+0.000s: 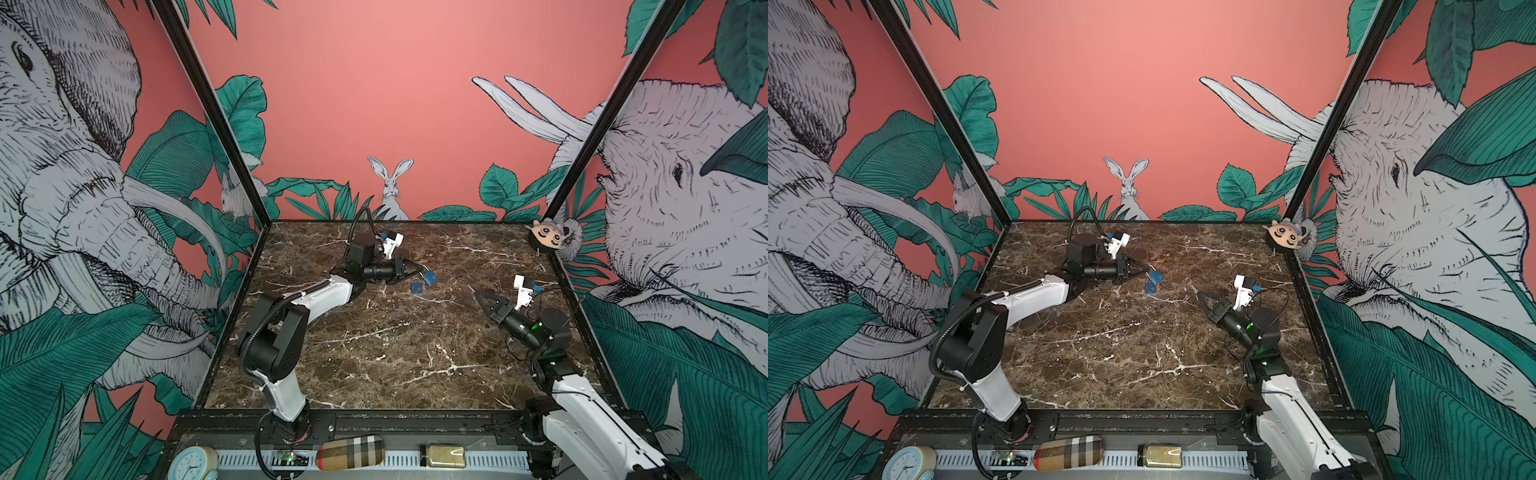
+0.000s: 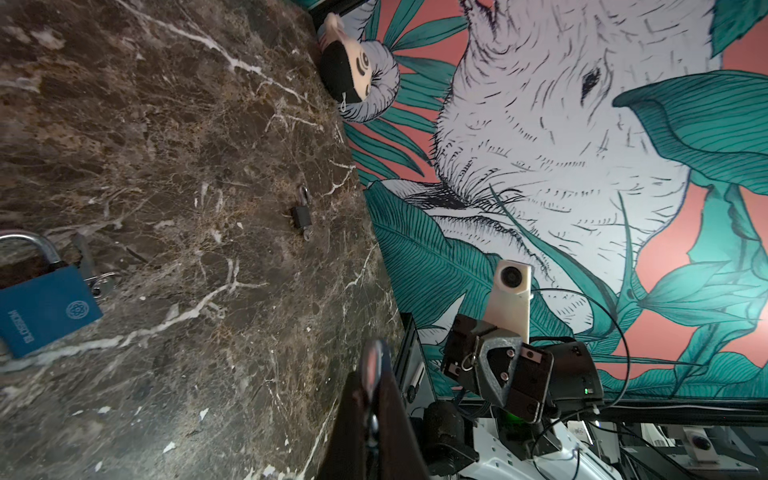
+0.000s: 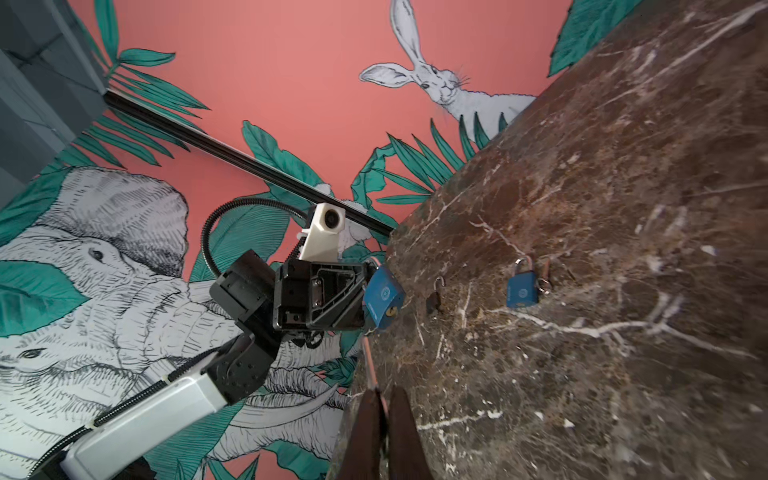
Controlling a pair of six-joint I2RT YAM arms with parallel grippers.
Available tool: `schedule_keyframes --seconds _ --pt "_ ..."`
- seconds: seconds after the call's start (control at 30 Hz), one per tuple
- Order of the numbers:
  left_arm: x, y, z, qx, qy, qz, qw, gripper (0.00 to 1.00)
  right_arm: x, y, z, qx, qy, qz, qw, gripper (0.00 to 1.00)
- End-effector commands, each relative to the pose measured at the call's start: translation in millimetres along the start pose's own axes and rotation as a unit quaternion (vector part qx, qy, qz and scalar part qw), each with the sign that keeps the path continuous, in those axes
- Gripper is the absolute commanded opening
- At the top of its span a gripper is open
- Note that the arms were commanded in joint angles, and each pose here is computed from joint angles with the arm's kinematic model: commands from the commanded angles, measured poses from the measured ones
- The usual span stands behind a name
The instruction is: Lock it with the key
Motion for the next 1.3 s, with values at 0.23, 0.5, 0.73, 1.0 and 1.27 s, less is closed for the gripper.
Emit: schedule_keyframes --seconds 0.23,0.5,0.73,1.0,1.27 --pt "25 5 65 0.099 -0.027 0.011 0.995 0.00 -56 -4 -6 0.042 -0.118 0.029 0.992 0.00" --pt "59 2 97 0.142 -0.012 0.011 0.990 0.00 -71 5 -3 0.036 -0.164 0.011 0.986 0.00" --pt "94 -3 117 0.164 0.015 -0.001 0.986 0.00 -84 9 6 0.038 -0.173 0.020 0.984 0.00" --pt "113 -10 131 0.188 0.040 0.001 0.981 0.00 -93 16 13 0.040 -0.193 0.017 0.980 0.00" --pt "119 -15 134 0.198 0.045 -0.002 0.979 0.00 -109 25 29 0.047 -0.212 0.028 0.976 0.00"
Point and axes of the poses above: each gripper's point midway between its finger pads, its own z axis out along the fingers, its own x axis along the line the jaws close on, y = z × x, the point moved 2 cm from there along -z, back along the fingers, and after that the axes turned 14 degrees about z, right-handed, at the moved point
